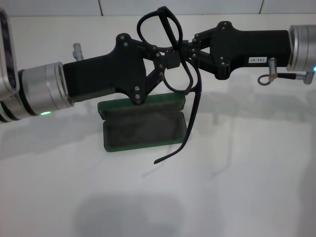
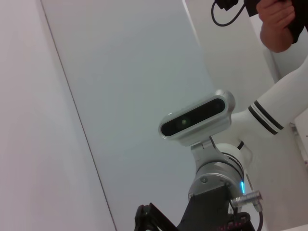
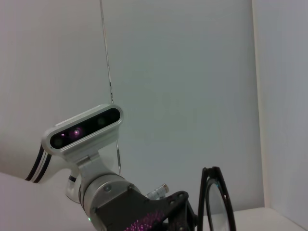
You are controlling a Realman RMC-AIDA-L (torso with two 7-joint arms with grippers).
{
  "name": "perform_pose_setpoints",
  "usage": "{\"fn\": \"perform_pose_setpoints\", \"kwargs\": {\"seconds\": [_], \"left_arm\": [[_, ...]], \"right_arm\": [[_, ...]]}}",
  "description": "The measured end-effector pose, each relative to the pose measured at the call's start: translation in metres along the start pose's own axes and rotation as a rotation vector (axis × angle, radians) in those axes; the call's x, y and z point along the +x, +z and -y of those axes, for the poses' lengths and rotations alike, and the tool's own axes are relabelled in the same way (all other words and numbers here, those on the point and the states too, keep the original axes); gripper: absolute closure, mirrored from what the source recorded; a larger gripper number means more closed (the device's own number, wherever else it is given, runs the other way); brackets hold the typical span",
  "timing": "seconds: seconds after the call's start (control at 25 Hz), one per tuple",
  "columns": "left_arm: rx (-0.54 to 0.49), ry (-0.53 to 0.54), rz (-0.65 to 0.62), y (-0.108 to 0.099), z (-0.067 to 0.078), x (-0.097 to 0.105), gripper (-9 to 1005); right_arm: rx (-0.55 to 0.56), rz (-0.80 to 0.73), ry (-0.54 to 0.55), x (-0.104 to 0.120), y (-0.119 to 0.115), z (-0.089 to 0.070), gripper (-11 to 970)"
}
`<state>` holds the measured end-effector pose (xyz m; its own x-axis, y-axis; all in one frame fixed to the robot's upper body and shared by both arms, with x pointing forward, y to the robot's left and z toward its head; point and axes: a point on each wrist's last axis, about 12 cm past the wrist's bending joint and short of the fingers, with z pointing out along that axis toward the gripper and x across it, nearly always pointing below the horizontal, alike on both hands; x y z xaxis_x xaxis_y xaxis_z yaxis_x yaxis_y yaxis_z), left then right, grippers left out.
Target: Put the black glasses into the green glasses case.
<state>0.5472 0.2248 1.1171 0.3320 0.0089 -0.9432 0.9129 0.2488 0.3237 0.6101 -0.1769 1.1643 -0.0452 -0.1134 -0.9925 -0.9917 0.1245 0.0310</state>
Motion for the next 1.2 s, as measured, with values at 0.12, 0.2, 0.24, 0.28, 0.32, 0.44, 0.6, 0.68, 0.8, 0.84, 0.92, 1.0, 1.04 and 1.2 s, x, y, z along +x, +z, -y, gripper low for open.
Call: {"fn": "perform_pose_setpoints", "kwargs": {"seconds": [0.12,0.2,0.24,0.28,0.32,0.44,0.6,0.68,0.8,0.84,0.92,1.0,1.04,1.2], "left_arm": [[-0.004,-0.004,-0.001,-0.001,0.001,0.0,998],[-0.006,-0.006,-0.001,-0.002,0.001,0.001,998],[-0.007,-0.008,-0.001,-0.002,0.001,0.001,998],[-0.009,-0.011,-0.001,-0.003,0.002,0.001,998],[-0.011,-0.018,-0.004,-0.006,0.001,0.001,998],[-0.01,-0.032,-0.026,-0.013,0.001,0.002,998],[-0.04,-0.066,-0.075,-0.031,0.005,0.007,998],[-0.08,-0.099,-0.099,-0.04,0.009,0.012,998],[-0.131,-0.142,-0.133,-0.053,0.017,0.019,998],[-0.146,-0.155,-0.146,-0.059,0.022,0.022,998],[-0.172,-0.179,-0.174,-0.073,0.034,0.026,998],[-0.192,-0.206,-0.194,-0.085,0.044,0.03,998],[-0.191,-0.224,-0.2,-0.088,0.05,0.032,998],[-0.138,-0.273,-0.194,-0.088,0.069,0.035,998]], "right_arm": [[0.0,0.0,0.0,0.0,0.0,0.0,883],[0.002,-0.001,0.001,0.0,0.0,0.0,883],[0.009,-0.002,0.003,0.001,-0.001,0.0,883],[0.02,-0.003,0.003,0.002,-0.003,0.001,883],[0.03,-0.004,0.002,0.002,-0.005,0.002,882],[0.068,-0.014,-0.004,0.004,-0.01,0.006,882],[0.103,-0.036,-0.01,0.007,-0.013,0.009,882],[0.12,-0.042,-0.011,0.009,-0.015,0.01,881],[0.133,-0.042,-0.016,0.009,-0.018,0.011,881],[0.136,-0.041,-0.017,0.009,-0.019,0.011,881],[0.142,-0.035,-0.018,0.008,-0.022,0.012,881],[0.145,-0.019,-0.014,0.006,-0.024,0.011,880],[0.147,-0.005,-0.009,0.006,-0.026,0.011,880],[0.142,0.054,0.025,0.002,-0.026,0.009,880]]}}
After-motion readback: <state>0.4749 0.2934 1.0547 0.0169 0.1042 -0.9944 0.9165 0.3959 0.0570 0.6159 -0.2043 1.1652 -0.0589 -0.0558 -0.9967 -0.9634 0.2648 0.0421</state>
